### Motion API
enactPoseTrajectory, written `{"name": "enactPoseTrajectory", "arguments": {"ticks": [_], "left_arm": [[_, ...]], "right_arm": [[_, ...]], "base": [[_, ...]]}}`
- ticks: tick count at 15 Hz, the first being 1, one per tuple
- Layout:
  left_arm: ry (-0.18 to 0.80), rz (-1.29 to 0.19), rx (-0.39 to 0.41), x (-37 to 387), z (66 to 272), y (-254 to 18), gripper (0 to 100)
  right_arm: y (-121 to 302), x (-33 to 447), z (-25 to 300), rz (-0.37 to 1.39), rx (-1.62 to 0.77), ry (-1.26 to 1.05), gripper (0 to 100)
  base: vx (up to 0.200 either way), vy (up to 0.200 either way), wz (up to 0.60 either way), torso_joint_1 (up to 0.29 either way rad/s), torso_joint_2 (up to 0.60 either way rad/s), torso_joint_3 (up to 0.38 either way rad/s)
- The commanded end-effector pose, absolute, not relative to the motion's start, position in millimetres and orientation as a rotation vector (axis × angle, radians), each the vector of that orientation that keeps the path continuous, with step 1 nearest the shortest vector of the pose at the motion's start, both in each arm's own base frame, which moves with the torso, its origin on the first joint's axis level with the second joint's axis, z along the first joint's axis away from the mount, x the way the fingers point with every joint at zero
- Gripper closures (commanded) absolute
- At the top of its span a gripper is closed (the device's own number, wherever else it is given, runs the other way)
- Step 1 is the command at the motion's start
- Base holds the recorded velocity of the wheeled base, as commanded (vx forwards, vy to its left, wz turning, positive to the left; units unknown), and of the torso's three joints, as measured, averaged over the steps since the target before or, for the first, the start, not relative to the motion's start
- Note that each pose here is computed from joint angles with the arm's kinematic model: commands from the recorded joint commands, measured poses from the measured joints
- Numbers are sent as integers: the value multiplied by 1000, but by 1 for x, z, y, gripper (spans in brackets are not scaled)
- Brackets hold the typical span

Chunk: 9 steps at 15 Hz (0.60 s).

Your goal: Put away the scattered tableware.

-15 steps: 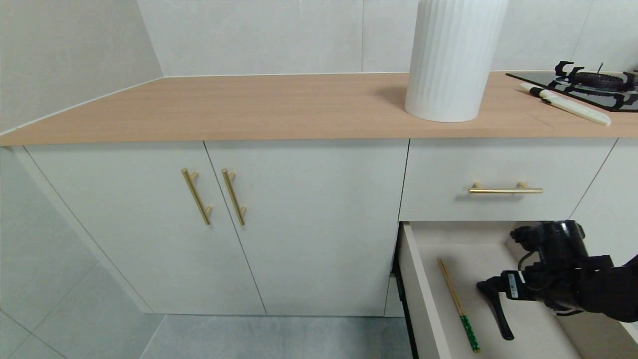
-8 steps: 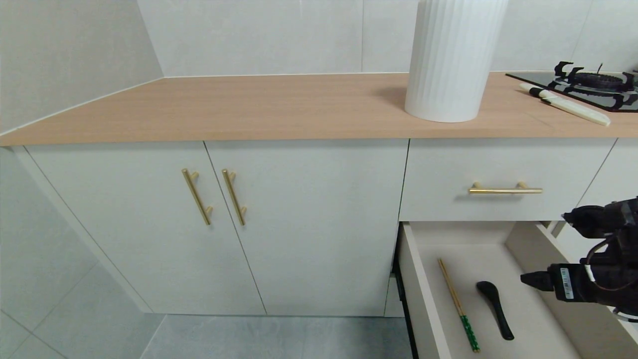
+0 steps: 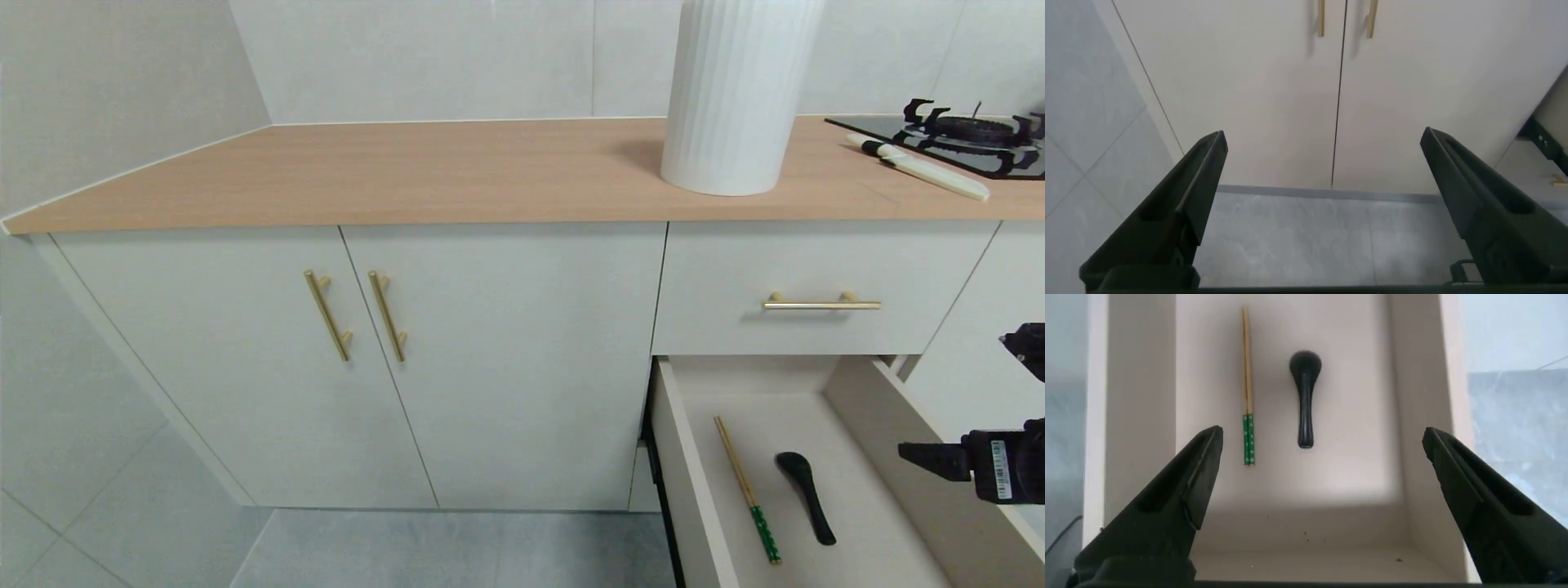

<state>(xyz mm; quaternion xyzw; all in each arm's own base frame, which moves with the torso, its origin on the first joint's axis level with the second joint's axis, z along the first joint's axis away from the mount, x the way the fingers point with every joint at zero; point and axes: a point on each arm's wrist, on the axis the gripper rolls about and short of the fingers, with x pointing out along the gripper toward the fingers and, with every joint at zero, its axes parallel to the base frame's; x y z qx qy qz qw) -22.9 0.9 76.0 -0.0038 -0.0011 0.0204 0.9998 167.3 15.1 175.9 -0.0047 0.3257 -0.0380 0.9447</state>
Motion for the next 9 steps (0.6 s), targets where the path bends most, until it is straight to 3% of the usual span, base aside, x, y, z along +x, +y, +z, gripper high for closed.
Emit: {"name": "enactPoseTrajectory", "arguments": {"ticks": [1, 7, 9], "left_arm": [[0, 41, -9, -23, 76, 1, 0], [0, 41, -8, -23, 76, 1, 0], [-2, 41, -8, -23, 76, 1, 0]], "right_arm": [[15, 162, 181, -76, -6, 634, 0], [15, 163, 176, -67, -20, 676, 0], [16, 164, 170, -51, -31, 805, 0]], "base": [[-200, 0, 0, -12, 2, 7], [-200, 0, 0, 0, 0, 3], [0, 0, 0, 0, 0, 0]]}}
